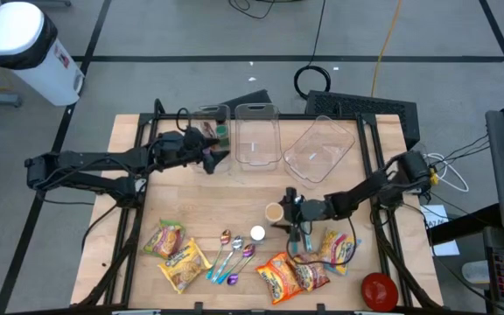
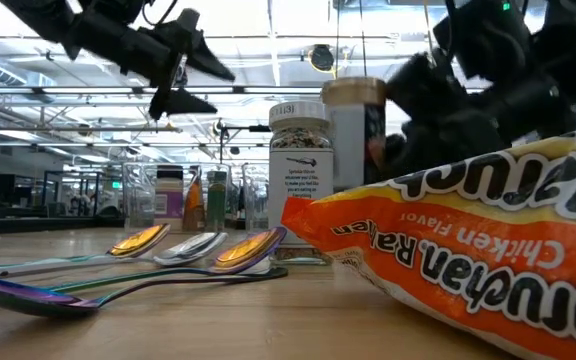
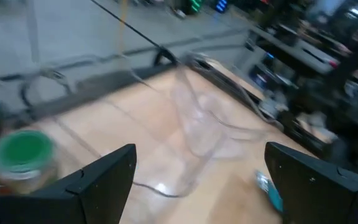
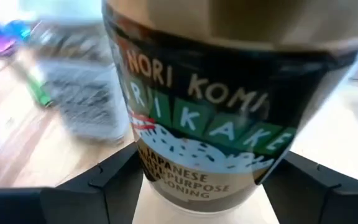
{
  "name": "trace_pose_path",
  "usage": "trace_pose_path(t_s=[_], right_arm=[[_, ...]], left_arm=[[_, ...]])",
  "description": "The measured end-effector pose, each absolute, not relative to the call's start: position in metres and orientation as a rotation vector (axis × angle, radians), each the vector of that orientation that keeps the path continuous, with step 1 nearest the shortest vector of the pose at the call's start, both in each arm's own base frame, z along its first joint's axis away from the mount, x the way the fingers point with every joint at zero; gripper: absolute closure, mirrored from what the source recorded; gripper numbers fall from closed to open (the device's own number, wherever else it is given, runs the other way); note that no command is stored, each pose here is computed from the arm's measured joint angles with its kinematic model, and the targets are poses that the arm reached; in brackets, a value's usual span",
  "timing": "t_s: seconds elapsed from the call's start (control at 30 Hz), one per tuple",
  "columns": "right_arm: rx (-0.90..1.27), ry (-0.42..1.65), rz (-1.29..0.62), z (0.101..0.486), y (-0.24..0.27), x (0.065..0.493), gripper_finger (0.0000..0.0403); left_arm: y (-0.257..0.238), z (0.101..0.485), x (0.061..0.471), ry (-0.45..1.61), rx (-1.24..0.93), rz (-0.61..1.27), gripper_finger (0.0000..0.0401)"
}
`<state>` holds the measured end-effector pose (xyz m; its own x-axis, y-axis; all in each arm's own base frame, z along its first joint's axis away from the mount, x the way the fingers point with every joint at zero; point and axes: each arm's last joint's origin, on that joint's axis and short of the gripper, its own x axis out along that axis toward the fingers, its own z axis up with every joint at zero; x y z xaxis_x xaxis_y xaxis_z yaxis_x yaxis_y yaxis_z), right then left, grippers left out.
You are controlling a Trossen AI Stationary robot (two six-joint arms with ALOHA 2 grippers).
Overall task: Pick & Place Food Item
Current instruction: Put the gold seasoning bottle into the left transparent bin
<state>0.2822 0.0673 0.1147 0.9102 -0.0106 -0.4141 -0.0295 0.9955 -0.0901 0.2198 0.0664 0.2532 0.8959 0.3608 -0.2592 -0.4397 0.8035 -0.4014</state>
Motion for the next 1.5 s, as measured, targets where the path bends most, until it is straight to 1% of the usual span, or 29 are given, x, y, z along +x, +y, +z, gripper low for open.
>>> trace_pose_path(t_s=[0.13,0.27,0.37,0.5,0.63,0.73,0.9,1.1,1.37,1.5], right_arm=[[-0.058,0.415,-0.05,0.134,0.054,0.279,0.0133],[-0.001,0.364,-0.076,0.149,0.037,0.28,0.0134],[0.028,0.366,-0.066,0.151,0.027,0.282,0.0135],[0.033,0.4,-0.089,0.15,0.019,0.287,0.0134],[0.029,0.449,-0.101,0.145,0.016,0.288,0.0131],[0.028,0.461,-0.102,0.144,0.016,0.288,0.0134],[0.027,0.461,-0.105,0.144,0.016,0.288,0.013],[0.026,0.471,-0.105,0.143,0.016,0.287,0.0133],[0.028,0.467,-0.11,0.144,0.015,0.287,0.0131],[0.028,0.467,-0.111,0.144,0.015,0.287,0.0132]], left_arm=[[0.066,0.284,0.227,0.257,-0.454,0.381,0.0038],[0.063,0.309,0.245,0.424,-0.384,0.353,0.0038],[0.057,0.327,0.269,0.515,-0.31,0.294,0.0038],[0.044,0.335,0.311,0.659,-0.202,0.184,0.0038],[0.027,0.332,0.352,0.72,-0.103,0.052,0.0038],[0.013,0.32,0.375,0.754,-0.03,-0.014,0.0038],[-0.005,0.298,0.396,0.776,0.064,-0.088,0.0038],[-0.008,0.28,0.41,0.791,0.113,-0.02,0.0038],[-0.004,0.28,0.41,0.79,0.174,0.14,0.0038],[-0.003,0.28,0.41,0.79,0.17,0.139,0.0038]])
